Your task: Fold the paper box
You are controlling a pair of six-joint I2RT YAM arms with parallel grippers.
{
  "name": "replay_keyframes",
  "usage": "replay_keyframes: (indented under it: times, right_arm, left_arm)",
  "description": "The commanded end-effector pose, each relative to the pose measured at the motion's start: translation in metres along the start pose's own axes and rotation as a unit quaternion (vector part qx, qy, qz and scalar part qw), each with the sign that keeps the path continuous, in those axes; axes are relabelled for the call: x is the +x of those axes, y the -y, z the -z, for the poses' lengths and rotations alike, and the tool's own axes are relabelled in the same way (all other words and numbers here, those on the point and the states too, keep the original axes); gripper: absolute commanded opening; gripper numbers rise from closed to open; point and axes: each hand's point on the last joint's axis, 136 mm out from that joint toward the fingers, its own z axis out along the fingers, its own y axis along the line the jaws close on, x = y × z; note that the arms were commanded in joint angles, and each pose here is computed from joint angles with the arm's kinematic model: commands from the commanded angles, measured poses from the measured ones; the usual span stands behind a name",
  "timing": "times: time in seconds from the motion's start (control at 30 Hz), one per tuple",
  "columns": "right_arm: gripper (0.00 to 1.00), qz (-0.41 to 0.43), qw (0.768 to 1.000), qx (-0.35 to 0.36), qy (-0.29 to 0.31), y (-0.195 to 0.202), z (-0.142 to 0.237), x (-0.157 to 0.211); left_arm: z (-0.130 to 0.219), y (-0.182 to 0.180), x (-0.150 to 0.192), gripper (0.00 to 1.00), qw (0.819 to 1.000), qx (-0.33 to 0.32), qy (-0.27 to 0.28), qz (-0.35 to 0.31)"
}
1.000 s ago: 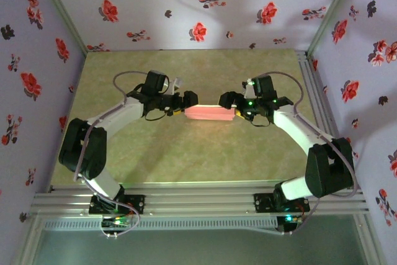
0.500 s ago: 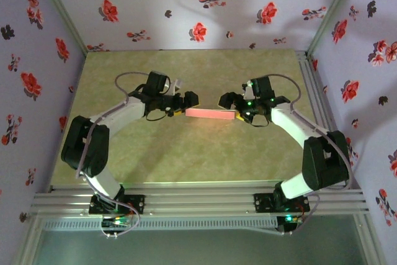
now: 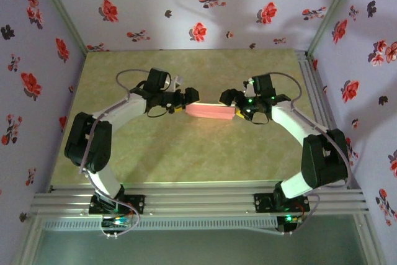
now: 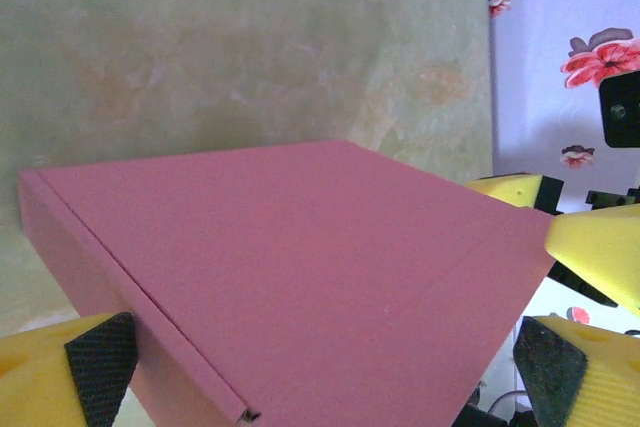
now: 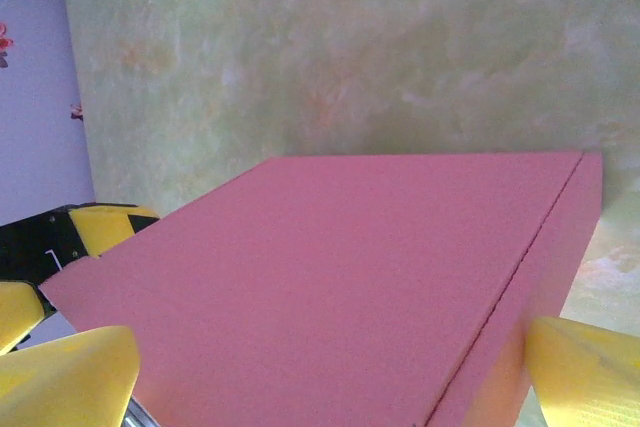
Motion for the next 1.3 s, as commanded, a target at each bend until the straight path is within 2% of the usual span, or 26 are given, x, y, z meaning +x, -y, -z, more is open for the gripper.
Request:
replay_keyframes:
  times: [0.0,0.8,1.27]
  right_arm:
    - [0.99,0.004,0.999,-0.038,0.003,-0.023,0.005,-0.008]
    - [0.99,-0.022,0.999,-0.027,0.001,-0.006,-0.004,-0.016]
    - [0.99,-0.005,1.000,-0.015,0.002,-0.005,0.007,-0.009]
  left_arm:
    - [0.012,0.025,-0.007,1.00,1.000,0.028,0.006,-0.012]
    - [0.005,0.001,-0.015,1.00,1.000,0.012,0.006,0.005]
    - [0.020,0.004,-0.012,1.00,1.000,-0.002,0.018,-0.011]
